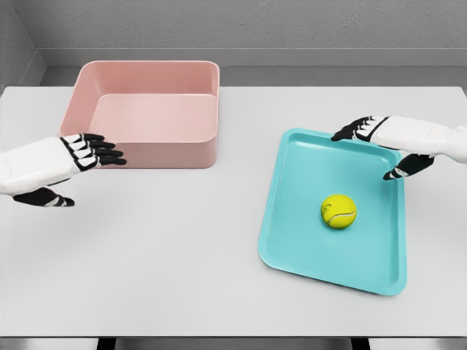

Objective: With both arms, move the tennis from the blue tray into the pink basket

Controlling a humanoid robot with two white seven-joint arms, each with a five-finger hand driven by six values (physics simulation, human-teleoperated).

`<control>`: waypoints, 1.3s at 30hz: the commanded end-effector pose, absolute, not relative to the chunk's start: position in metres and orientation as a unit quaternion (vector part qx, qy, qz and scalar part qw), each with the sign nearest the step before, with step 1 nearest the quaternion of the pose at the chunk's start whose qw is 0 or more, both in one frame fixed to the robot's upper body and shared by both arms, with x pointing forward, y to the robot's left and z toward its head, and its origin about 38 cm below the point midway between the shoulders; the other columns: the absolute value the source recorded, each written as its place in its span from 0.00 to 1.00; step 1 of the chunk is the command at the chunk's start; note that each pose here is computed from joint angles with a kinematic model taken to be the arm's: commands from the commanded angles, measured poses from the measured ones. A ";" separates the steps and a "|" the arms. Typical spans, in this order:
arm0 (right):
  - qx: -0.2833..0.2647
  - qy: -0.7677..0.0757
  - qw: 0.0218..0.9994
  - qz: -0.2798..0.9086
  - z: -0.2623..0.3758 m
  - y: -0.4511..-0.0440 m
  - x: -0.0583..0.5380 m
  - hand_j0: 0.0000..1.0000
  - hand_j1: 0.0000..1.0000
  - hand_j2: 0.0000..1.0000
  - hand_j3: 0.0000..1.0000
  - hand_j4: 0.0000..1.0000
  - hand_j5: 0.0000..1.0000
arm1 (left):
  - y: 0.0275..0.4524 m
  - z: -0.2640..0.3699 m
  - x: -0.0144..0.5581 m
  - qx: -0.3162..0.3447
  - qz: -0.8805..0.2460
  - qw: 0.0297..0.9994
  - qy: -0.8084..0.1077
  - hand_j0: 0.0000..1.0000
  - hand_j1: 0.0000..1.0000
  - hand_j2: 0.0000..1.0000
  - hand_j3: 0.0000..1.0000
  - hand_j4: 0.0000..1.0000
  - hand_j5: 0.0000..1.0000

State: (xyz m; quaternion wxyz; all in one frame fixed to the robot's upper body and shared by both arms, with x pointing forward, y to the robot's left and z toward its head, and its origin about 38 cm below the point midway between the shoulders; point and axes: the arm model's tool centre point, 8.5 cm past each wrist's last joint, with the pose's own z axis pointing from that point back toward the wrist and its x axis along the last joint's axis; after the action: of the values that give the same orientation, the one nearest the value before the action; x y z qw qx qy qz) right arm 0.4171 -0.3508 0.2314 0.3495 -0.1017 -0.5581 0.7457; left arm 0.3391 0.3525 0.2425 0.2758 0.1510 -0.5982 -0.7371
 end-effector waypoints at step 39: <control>-0.013 -0.537 0.337 0.774 0.181 -0.315 0.373 1.00 1.00 1.00 1.00 1.00 1.00 | 0.359 0.266 0.345 0.173 -0.740 0.263 -0.594 1.00 1.00 1.00 1.00 1.00 1.00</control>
State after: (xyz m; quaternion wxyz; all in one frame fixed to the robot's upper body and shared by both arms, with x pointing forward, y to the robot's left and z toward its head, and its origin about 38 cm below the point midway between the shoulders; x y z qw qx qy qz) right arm 0.3727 -0.3136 0.1842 0.3306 -0.0159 -0.5387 0.7747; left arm 0.3450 0.3582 0.2648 0.2611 0.1734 -0.5924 -0.7422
